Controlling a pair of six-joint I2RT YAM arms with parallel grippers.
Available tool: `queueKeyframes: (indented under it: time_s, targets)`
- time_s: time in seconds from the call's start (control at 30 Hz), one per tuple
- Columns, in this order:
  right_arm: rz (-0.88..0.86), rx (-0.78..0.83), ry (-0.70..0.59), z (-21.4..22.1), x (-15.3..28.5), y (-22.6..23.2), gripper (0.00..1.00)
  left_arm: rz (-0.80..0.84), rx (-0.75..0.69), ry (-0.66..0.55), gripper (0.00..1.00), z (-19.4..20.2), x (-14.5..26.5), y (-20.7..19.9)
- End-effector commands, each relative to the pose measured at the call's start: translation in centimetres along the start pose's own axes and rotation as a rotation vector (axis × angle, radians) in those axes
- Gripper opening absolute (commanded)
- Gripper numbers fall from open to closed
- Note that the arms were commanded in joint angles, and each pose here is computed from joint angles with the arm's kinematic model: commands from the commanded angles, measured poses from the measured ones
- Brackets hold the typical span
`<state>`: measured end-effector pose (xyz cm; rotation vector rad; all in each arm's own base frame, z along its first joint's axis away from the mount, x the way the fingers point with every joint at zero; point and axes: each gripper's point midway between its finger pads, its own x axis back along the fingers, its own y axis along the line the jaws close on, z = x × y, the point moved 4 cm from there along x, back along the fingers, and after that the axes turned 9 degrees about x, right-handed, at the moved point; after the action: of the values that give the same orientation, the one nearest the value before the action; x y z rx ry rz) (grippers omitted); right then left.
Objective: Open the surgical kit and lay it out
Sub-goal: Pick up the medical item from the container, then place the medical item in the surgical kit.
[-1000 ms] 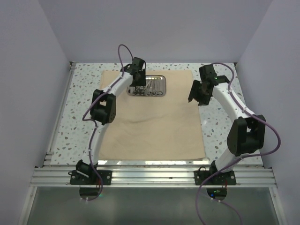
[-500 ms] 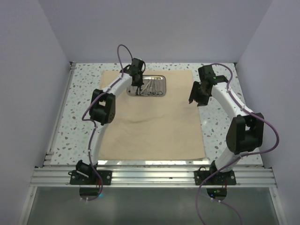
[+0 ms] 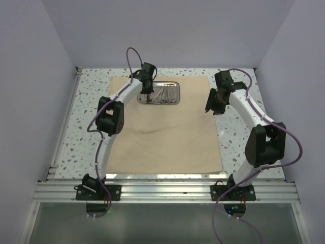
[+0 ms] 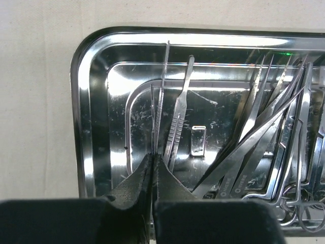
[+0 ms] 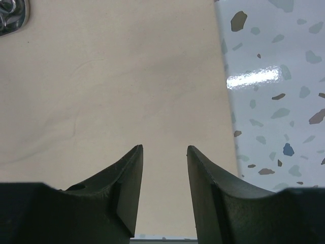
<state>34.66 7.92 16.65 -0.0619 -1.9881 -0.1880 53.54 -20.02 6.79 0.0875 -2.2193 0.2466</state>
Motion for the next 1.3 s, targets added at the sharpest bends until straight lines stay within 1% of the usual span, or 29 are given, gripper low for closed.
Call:
queueKeyframes:
  time_s: [0.0,0.1,0.23,0.43,0.5,0.53,0.57,0.6,0.67,0.7,0.73,0.8,0.83,0.9,0.93,1.0,1.03,1.13,1.27]
  targets:
    - [-0.034,0.011,-0.04,-0.5,1.2,0.4,0.44,0.004,0.005,-0.108,0.0,-4.5,5.3,0.0]
    - [-0.043,0.003,-0.05,-0.5,1.4,0.4,0.43,0.015,0.006,-0.132,0.0,-5.5,7.0,-0.1]
    - [-0.055,-0.003,-0.068,-0.5,1.7,0.5,0.42,0.011,0.006,-0.137,0.0,-5.5,8.6,0.4]
    - [-0.087,-0.015,-0.096,-0.4,2.5,0.8,0.4,0.012,0.03,-0.102,0.0,-3.1,11.3,1.7]
    - [-0.098,-0.019,-0.1,-0.2,2.7,0.9,0.4,0.008,0.037,-0.085,0.0,-1.4,12.8,2.4]
    - [-0.103,-0.019,-0.105,-0.2,2.8,0.9,0.4,0.023,0.045,-0.104,0.0,-1.5,14.6,2.6]
    - [-0.11,-0.024,-0.098,0.1,2.8,0.9,0.39,0.001,0.037,-0.063,0.0,0.4,14.4,3.4]
    - [-0.118,-0.024,-0.107,0.1,3.0,1.0,0.39,0.006,0.034,-0.056,0.0,1.3,15.1,3.4]
    - [-0.131,-0.029,-0.111,0.6,3.1,1.0,0.38,-0.015,0.019,-0.016,0.0,4.9,17.5,4.8]
    - [-0.133,-0.029,-0.106,0.8,2.9,1.0,0.38,-0.012,0.02,-0.017,0.0,5.1,17.6,4.4]
    - [-0.143,-0.033,-0.116,0.9,3.2,1.0,0.38,-0.026,0.015,0.003,0.0,7.0,18.5,5.5]
    - [-0.157,-0.033,-0.106,1.8,2.9,1.0,0.37,-0.027,0.03,0.024,0.0,9.4,19.5,6.0]
    - [-0.166,-0.038,-0.114,2.0,3.2,1.0,0.37,-0.031,0.035,0.039,0.0,11.3,20.1,7.1]
    - [-0.175,-0.041,-0.102,2.9,2.9,0.9,0.36,-0.013,0.073,0.066,0.0,13.4,20.6,7.5]
    - [-0.181,-0.042,-0.11,3.2,3.2,0.8,0.36,-0.012,0.082,0.08,0.0,15.1,20.8,8.5]
    - [-0.188,-0.043,-0.095,4.1,2.8,0.7,0.36,0.012,0.115,0.09,0.0,16.4,21.1,8.8]
    - [-0.189,-0.046,-0.087,4.6,2.6,0.6,0.35,0.005,0.118,0.103,0.0,17.7,21.1,9.5]
    - [-0.201,-0.048,-0.09,5.2,2.9,0.6,0.35,-0.017,0.132,0.113,0.0,19.4,21.1,10.7]
    - [-0.202,-0.046,-0.092,5.7,3.2,0.4,0.34,-0.017,0.142,0.125,0.0,20.6,20.9,11.2]
